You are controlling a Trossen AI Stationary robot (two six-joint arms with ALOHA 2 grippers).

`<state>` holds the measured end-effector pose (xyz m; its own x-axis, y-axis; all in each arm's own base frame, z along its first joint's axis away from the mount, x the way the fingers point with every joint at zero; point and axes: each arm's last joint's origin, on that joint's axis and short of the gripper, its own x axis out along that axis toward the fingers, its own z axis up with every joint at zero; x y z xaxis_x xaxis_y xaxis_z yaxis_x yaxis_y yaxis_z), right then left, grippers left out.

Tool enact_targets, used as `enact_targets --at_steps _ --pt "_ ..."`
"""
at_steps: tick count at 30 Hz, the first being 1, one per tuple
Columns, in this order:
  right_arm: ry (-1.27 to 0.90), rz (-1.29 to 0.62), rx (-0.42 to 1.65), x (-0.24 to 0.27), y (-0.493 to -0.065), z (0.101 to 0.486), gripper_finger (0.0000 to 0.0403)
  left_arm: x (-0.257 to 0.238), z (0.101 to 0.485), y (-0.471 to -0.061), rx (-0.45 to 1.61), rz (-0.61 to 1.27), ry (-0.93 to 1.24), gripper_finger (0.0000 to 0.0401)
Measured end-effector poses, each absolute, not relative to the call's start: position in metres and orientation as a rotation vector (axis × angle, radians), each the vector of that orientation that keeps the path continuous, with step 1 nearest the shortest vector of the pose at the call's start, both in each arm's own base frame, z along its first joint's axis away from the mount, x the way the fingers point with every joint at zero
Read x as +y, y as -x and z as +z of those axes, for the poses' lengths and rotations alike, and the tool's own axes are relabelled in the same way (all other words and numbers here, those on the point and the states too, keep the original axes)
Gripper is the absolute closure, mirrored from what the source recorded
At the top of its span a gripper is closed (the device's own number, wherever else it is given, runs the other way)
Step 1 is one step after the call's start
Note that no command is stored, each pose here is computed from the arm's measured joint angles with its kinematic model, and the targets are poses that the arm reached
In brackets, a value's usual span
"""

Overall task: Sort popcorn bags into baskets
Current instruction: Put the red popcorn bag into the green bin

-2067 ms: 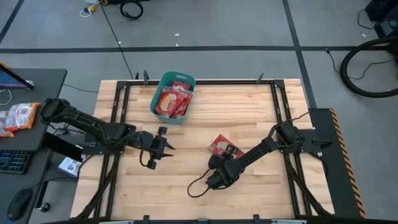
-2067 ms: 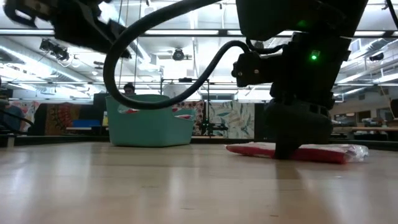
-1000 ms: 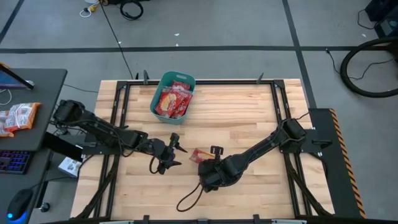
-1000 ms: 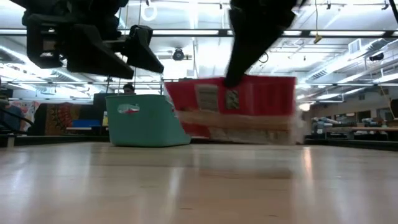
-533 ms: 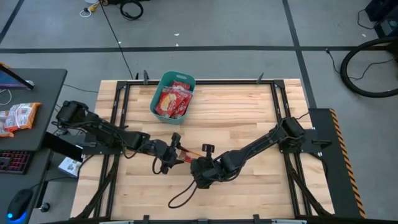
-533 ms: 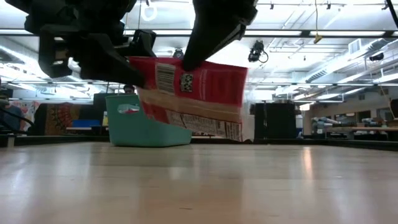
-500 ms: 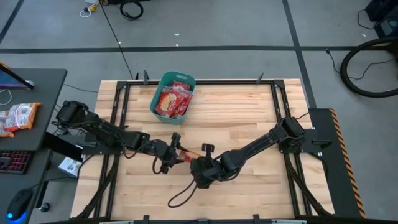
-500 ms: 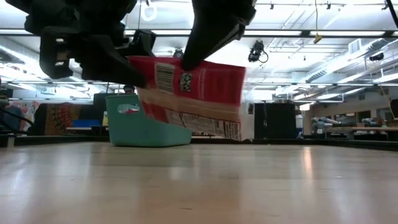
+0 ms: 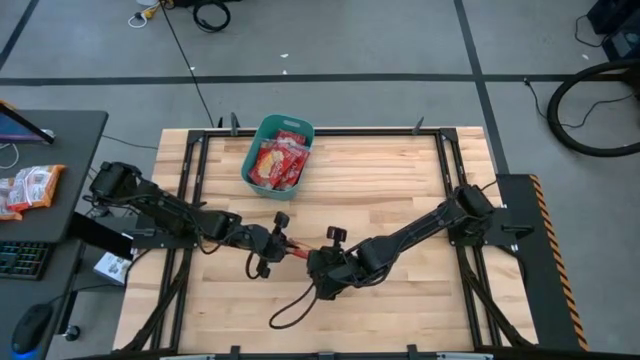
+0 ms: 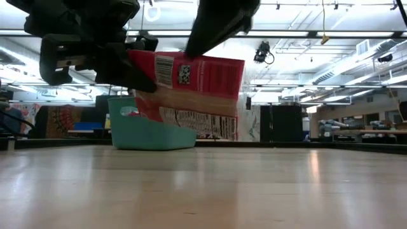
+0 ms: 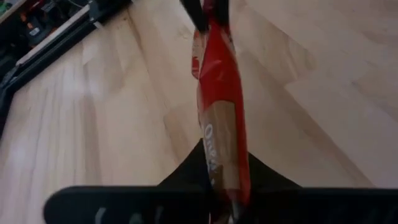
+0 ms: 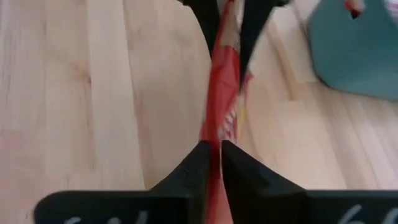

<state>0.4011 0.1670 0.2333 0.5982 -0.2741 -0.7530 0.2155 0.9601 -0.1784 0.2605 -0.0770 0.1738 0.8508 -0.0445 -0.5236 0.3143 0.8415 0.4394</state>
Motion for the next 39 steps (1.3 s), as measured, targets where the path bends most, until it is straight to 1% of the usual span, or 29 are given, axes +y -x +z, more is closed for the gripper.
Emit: enact_targets --at_steps 4,7,10,15,17,21,24,31,33,39 --pt "0.071 -0.361 0.88 0.159 -0.385 0.257 0.033 -0.073 0.185 -0.258 0.56 -0.107 -0.578 0.0373" --pt "0.08 -0.469 0.87 0.152 -0.37 0.271 0.0311 -0.068 0.209 -0.255 0.567 0.043 -0.615 0.0364" --pt "0.083 -0.591 0.851 0.146 -0.357 0.279 0.0298 -0.063 0.235 -0.251 0.539 0.212 -0.625 0.0364" --pt "0.086 -0.741 0.81 0.143 -0.347 0.276 0.0292 -0.05 0.266 -0.244 0.469 0.513 -0.64 0.0366" --pt "0.09 -0.763 0.786 0.143 -0.346 0.268 0.0293 -0.038 0.271 -0.242 0.462 0.59 -0.623 0.0365" --pt "0.137 -0.794 0.76 0.147 -0.34 0.257 0.0293 -0.004 0.269 -0.243 0.499 0.649 -0.549 0.0365" --pt "0.164 -0.806 0.768 0.149 -0.334 0.247 0.0293 0.028 0.265 -0.24 0.555 0.75 -0.482 0.0364" --pt "0.148 -0.817 0.753 0.157 -0.323 0.232 0.0293 0.094 0.254 -0.226 0.623 0.953 -0.258 0.0364" --pt "0.149 -0.83 0.731 0.159 -0.32 0.227 0.0293 0.107 0.245 -0.22 0.68 0.983 -0.193 0.0363" --pt "0.13 -0.828 0.68 0.163 -0.317 0.214 0.0293 0.127 0.229 -0.22 0.671 1.04 0.013 0.0363"
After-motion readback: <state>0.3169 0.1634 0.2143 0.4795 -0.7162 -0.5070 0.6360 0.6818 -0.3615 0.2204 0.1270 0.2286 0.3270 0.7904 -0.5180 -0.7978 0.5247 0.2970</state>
